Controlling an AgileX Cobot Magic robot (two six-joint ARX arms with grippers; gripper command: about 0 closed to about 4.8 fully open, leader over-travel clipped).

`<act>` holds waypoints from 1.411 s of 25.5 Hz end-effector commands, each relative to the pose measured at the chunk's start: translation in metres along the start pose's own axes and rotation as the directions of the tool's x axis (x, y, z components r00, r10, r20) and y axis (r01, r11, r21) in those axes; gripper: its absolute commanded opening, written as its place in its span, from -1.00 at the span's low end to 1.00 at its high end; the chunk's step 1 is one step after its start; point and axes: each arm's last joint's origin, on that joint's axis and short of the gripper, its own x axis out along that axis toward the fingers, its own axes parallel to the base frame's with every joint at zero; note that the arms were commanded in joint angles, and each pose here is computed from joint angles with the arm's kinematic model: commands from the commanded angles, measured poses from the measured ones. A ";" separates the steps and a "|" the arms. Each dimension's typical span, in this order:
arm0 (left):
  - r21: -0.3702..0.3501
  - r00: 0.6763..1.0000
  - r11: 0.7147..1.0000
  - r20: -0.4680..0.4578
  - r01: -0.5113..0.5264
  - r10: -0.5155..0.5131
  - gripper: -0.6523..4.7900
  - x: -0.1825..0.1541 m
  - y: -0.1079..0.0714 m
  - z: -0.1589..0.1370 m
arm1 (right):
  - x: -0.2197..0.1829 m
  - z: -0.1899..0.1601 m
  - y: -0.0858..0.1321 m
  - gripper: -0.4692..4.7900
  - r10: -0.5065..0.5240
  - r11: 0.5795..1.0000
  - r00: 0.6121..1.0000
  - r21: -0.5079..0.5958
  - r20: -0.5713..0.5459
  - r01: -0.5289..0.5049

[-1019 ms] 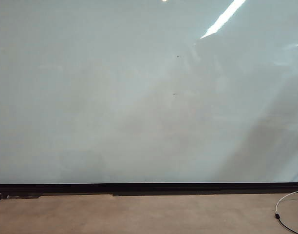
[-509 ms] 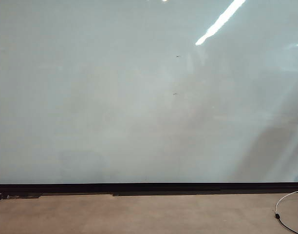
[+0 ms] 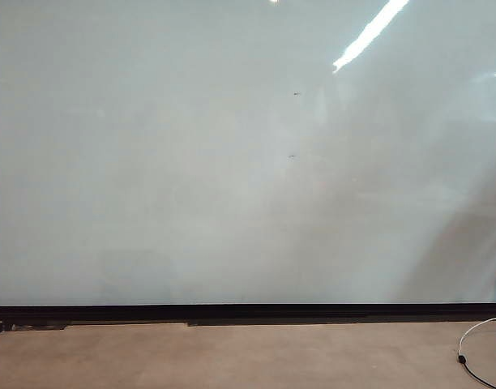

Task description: Pick up the pen on the shelf to the right of the whiteboard and draw a rectangle.

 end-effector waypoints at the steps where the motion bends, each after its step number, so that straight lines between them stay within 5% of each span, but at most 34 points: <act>1: 0.005 1.000 1.000 0.009 0.000 0.000 -0.78 0.000 0.000 0.002 | 0.003 0.002 -0.002 0.43 0.003 1.000 0.997 -0.008 0.078 -0.003; 24: 0.005 1.000 1.000 0.009 0.000 0.000 -0.78 0.000 0.000 0.002 | 0.036 -0.008 -0.008 0.40 0.076 0.997 0.984 0.023 0.164 -0.080; 36: 0.005 1.000 1.000 0.009 0.000 0.000 -0.78 0.000 0.000 0.002 | 0.039 -0.007 -0.007 0.19 0.061 0.997 0.984 0.029 0.170 -0.066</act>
